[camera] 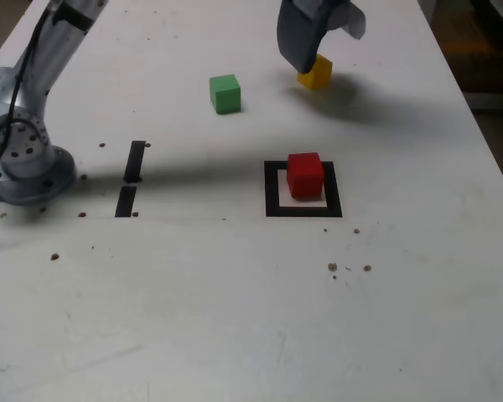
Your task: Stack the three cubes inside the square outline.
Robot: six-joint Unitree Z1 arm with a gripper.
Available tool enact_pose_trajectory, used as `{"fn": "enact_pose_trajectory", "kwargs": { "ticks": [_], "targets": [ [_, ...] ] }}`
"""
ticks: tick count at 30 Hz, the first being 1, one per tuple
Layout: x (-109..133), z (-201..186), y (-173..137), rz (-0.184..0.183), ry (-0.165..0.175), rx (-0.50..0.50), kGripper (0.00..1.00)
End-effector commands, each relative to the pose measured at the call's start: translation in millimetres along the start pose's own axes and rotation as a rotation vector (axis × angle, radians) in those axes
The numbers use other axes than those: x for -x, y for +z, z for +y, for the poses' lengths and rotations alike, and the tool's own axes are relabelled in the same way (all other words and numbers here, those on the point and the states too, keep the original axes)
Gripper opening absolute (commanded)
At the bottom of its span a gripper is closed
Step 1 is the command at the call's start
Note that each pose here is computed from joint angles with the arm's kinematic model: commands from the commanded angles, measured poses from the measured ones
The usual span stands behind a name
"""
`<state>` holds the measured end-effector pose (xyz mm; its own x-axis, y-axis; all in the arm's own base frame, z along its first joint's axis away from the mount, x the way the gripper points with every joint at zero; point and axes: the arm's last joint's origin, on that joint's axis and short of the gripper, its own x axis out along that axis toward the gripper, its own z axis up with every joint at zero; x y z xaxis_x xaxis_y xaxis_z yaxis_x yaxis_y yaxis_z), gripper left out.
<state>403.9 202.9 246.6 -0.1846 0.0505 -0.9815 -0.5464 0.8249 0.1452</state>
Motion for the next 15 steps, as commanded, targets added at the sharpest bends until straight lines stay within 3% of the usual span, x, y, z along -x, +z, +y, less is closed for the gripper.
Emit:
{"fn": "enact_pose_trajectory", "kwargs": {
  "ticks": [1, 9, 15],
  "targets": [
    [-6.6, 5.9, 3.5, 0.017, -0.002, 0.010, 0.95],
    [-25.9, 10.6, 15.7, 0.047, -0.005, 0.022, 0.92],
    [-31.8, 9.3, 22.6, 0.046, -0.007, 0.031, 0.80]
  ]
}}
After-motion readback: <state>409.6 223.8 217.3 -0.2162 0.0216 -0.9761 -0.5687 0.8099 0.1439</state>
